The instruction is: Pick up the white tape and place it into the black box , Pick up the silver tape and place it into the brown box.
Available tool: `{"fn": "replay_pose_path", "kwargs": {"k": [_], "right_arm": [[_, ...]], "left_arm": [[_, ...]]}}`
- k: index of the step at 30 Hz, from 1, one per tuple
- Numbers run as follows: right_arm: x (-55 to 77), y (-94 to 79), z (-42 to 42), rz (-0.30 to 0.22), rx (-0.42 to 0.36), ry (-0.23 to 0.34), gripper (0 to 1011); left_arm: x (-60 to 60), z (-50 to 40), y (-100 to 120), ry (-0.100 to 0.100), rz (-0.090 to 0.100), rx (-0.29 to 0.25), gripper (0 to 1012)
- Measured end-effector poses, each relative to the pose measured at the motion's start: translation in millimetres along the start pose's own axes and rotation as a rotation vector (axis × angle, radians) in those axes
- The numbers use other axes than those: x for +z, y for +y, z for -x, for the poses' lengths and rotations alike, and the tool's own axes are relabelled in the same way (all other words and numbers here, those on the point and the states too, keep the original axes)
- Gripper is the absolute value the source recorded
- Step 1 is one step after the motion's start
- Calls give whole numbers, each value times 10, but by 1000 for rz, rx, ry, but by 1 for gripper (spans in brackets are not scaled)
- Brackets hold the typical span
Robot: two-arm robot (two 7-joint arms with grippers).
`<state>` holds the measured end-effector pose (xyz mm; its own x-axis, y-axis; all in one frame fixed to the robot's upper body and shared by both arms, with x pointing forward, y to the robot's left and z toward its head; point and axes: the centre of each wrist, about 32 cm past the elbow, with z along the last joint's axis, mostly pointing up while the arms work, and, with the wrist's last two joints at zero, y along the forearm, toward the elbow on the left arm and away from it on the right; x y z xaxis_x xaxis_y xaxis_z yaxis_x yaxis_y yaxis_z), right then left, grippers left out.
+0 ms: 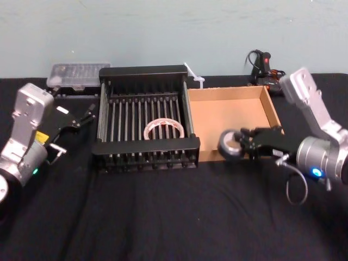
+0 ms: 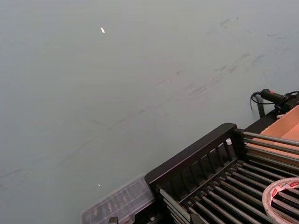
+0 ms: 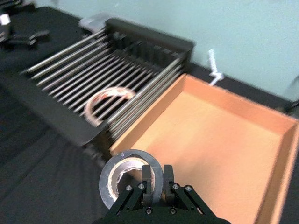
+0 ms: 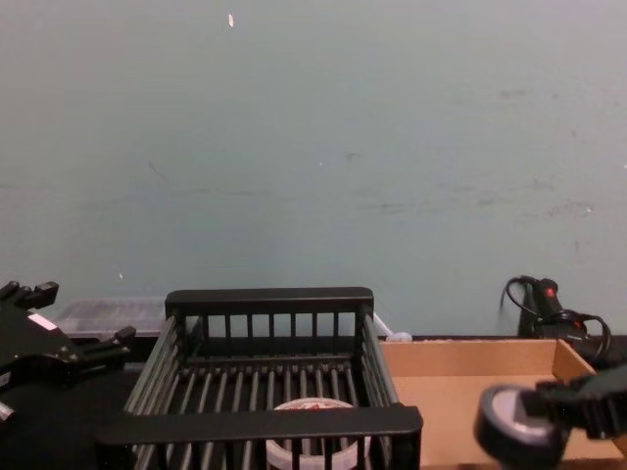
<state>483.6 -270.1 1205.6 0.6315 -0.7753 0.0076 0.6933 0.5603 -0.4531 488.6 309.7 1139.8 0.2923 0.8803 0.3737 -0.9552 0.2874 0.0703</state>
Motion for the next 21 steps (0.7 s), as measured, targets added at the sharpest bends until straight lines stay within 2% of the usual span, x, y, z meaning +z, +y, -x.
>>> {"fn": "replay_pose_path", "kwargs": {"k": [8, 21], "right_arm": [[117, 95, -98, -27, -96, -5, 159], [166, 289, -203, -4, -197, 10, 159]], "left_arm": [[0, 0, 0, 0, 0, 0, 1001], [0, 0, 0, 0, 0, 0, 1001]]}}
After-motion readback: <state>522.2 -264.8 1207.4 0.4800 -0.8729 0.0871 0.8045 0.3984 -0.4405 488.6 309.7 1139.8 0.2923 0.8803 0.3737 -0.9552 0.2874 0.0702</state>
